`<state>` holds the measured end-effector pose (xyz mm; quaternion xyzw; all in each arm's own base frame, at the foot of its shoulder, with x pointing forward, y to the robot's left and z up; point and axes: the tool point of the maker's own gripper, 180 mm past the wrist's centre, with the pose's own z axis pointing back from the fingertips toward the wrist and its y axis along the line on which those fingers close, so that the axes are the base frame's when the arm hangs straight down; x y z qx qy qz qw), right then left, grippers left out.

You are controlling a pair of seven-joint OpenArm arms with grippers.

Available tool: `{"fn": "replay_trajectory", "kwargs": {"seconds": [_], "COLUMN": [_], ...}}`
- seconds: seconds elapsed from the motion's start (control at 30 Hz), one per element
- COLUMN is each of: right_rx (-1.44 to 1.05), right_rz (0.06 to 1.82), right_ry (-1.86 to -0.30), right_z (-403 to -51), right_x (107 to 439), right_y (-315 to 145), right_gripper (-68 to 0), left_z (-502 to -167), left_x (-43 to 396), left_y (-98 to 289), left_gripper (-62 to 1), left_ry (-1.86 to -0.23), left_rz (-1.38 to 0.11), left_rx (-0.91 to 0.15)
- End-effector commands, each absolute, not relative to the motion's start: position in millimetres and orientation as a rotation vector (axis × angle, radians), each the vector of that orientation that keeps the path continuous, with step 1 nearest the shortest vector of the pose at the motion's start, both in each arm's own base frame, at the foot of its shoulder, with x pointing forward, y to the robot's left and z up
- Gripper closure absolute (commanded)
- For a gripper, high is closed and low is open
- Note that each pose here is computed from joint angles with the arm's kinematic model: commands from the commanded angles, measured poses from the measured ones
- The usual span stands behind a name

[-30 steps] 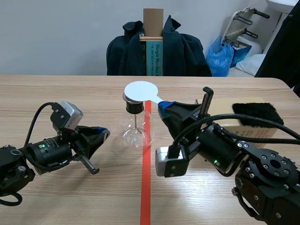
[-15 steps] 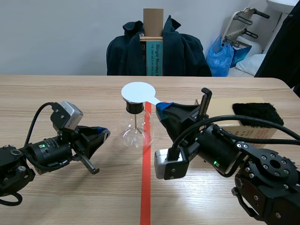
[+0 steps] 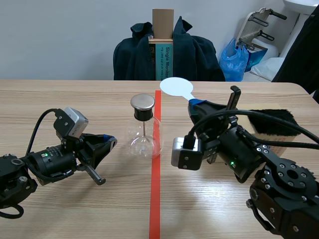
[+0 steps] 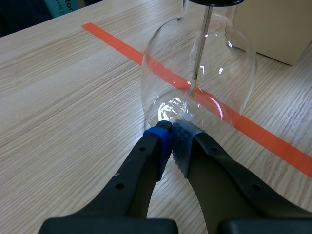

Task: Do the electroscope experiment.
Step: 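Move the plate toward and away from the electroscope, then put the plate down on the right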

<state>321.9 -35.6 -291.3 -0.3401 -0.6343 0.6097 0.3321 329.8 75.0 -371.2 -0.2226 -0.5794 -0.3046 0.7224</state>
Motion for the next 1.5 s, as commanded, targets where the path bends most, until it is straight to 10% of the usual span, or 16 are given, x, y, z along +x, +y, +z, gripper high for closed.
{"fn": "replay_trajectory", "kwargs": {"seconds": [0.0, 1.47], "right_rx": [-0.945, -0.936], "right_rz": [1.553, 1.524], "right_ry": [-1.673, -1.308], "right_z": [-278.5, -345.3], "right_x": [329.5, 284.6], "right_y": [-42.2, -143.1], "right_gripper": [-0.8, -0.9], "left_z": [-359.6, -361.8], "left_x": [335.1, 333.3], "left_y": [71.5, 76.4], "left_gripper": [-2.8, -2.8], "left_ry": [-1.319, -1.310], "left_rz": [-0.670, -0.672], "left_rx": [-0.502, -0.493]}}
